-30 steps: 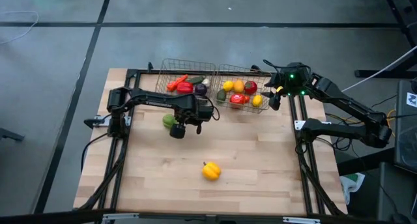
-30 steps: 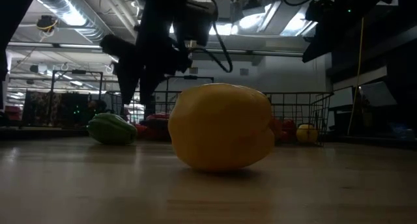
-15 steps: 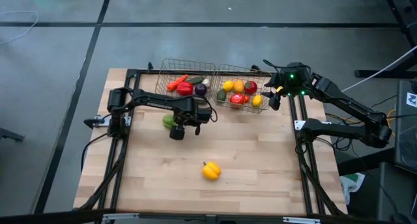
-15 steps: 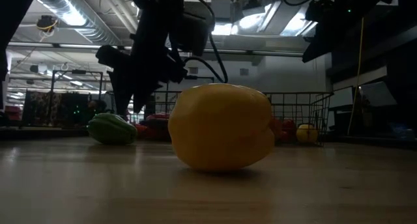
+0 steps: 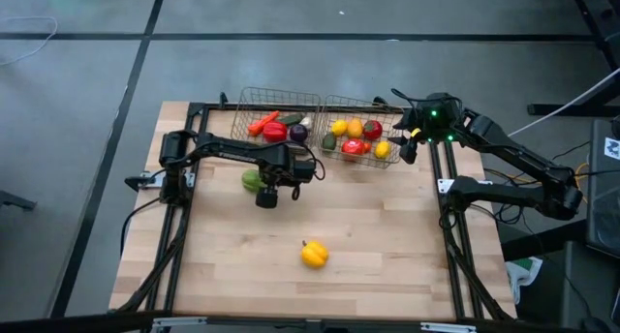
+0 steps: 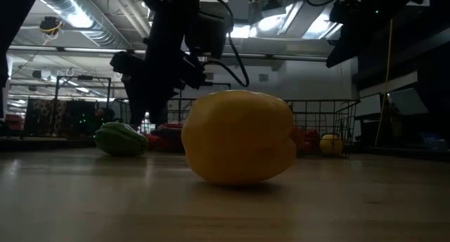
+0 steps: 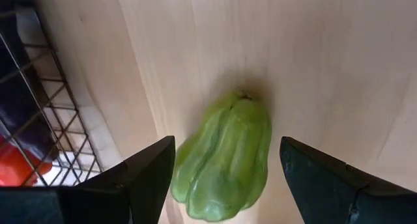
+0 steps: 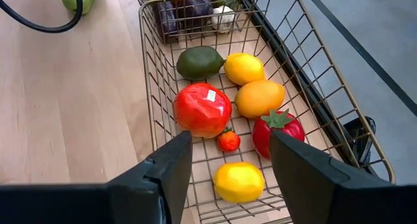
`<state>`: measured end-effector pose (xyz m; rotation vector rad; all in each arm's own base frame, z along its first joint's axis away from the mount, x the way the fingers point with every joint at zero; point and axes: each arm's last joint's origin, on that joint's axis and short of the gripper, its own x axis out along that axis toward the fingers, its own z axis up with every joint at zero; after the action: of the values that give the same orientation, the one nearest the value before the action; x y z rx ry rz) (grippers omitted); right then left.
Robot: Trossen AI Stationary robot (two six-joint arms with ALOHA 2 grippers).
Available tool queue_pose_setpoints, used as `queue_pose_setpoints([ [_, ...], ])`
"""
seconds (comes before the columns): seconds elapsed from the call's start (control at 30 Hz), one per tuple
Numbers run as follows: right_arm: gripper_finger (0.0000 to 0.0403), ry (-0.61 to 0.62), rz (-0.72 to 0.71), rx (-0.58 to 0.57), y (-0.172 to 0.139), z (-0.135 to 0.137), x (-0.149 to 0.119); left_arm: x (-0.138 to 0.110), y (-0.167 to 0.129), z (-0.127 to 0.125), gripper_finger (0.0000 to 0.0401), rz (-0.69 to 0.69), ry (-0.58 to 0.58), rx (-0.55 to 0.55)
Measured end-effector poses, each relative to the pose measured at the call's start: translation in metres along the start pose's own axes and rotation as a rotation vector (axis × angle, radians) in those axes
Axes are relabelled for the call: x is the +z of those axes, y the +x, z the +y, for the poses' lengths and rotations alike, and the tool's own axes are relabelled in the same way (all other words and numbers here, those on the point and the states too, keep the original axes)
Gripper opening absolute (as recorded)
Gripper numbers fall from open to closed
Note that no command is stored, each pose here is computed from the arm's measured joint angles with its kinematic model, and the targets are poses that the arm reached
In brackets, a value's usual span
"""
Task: Sort produce into baskets
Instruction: Put the green chayote into the left golden wire basket
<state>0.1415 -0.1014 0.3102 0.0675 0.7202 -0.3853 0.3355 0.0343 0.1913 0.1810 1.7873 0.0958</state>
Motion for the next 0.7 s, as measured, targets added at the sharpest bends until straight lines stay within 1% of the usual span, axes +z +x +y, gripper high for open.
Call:
queue_pose_setpoints([
  [0.1, 0.0204, 0.000, 0.000, 0.000, 0.0001, 0.0001, -0.0001, 0.0041, -0.0002, 0.0007, 0.0274, -0.042, -0.009, 0.005],
  [0.2, 0.0204, 0.000, 0.000, 0.000, 0.0000, 0.0000, 0.0000, 0.0055, -0.0002, 0.0008, 0.0274, -0.056, -0.009, 0.007],
  [0.23, 0.0204, 0.000, 0.000, 0.000, 0.0001, 0.0001, -0.0001, 0.0051, -0.0005, 0.0008, 0.0274, -0.052, 0.020, 0.007],
  [0.3, 0.0204, 0.000, 0.000, 0.000, 0.0001, 0.0000, -0.0001, -0.0012, 0.0000, 0.0007, 0.0274, 0.011, 0.118, -0.002],
  [0.33, 0.0204, 0.000, 0.000, 0.000, 0.0001, 0.0000, -0.0001, -0.0021, -0.0001, 0.0005, 0.0274, 0.020, 0.147, -0.005],
  [0.5, 0.0204, 0.000, 0.000, 0.000, 0.0001, 0.0001, -0.0001, -0.0016, -0.0002, 0.0006, 0.0274, 0.014, 0.196, -0.004],
  [0.57, 0.0204, 0.000, 0.000, 0.000, 0.0001, 0.0000, -0.0001, -0.0016, -0.0002, 0.0006, 0.0274, 0.014, 0.189, -0.004],
  [0.7, 0.0204, 0.000, 0.000, 0.000, 0.0001, 0.0000, -0.0001, -0.0015, -0.0002, 0.0006, 0.0274, 0.013, 0.122, -0.003],
])
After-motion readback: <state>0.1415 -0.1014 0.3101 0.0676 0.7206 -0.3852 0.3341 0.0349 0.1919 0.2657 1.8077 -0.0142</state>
